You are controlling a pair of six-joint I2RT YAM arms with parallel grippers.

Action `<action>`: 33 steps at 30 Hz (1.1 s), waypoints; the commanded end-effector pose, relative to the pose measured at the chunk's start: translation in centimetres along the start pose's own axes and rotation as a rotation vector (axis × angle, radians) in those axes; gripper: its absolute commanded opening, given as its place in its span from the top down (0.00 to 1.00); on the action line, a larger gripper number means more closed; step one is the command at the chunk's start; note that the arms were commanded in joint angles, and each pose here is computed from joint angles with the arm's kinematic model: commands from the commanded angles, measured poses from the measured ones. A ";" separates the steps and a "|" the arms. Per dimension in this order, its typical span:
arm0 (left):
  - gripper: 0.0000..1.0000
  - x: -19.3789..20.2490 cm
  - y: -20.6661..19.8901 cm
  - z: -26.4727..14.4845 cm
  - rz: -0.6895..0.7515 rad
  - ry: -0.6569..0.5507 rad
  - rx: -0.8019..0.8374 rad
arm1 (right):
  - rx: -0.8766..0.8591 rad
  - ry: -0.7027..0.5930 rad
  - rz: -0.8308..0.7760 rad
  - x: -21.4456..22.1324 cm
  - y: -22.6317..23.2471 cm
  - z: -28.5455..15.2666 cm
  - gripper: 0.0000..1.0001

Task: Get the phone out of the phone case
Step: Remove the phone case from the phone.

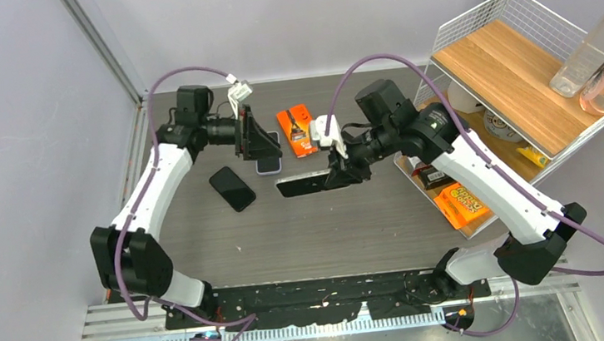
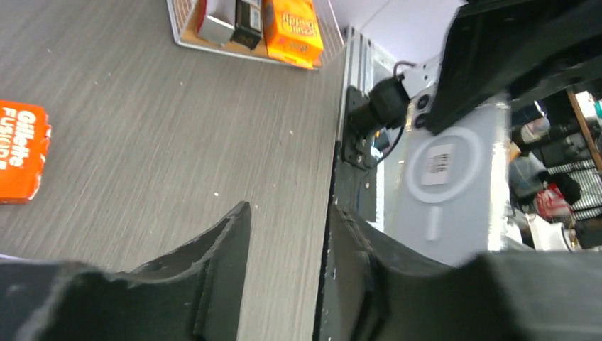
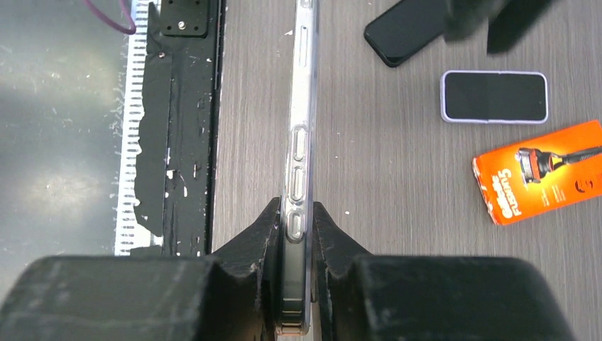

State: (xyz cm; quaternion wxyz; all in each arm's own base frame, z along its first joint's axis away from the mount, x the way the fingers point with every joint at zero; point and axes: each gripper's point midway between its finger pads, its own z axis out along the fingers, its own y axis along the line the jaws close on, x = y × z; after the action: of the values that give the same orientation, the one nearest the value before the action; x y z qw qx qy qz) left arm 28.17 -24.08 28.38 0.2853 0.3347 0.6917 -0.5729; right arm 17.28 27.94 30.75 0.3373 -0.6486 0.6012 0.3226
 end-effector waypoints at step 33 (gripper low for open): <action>1.00 5.4 -6.1 3.7 0.436 0.306 -0.048 | 0.031 -0.158 0.062 -5.0 -2.7 -0.5 0.92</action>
State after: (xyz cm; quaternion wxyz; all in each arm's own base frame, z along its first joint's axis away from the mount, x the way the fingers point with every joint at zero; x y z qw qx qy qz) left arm 19.52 -26.37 26.42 0.3022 0.5604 0.6582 -0.4018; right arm 19.92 28.73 31.51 0.3382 -0.5950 0.6474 0.3355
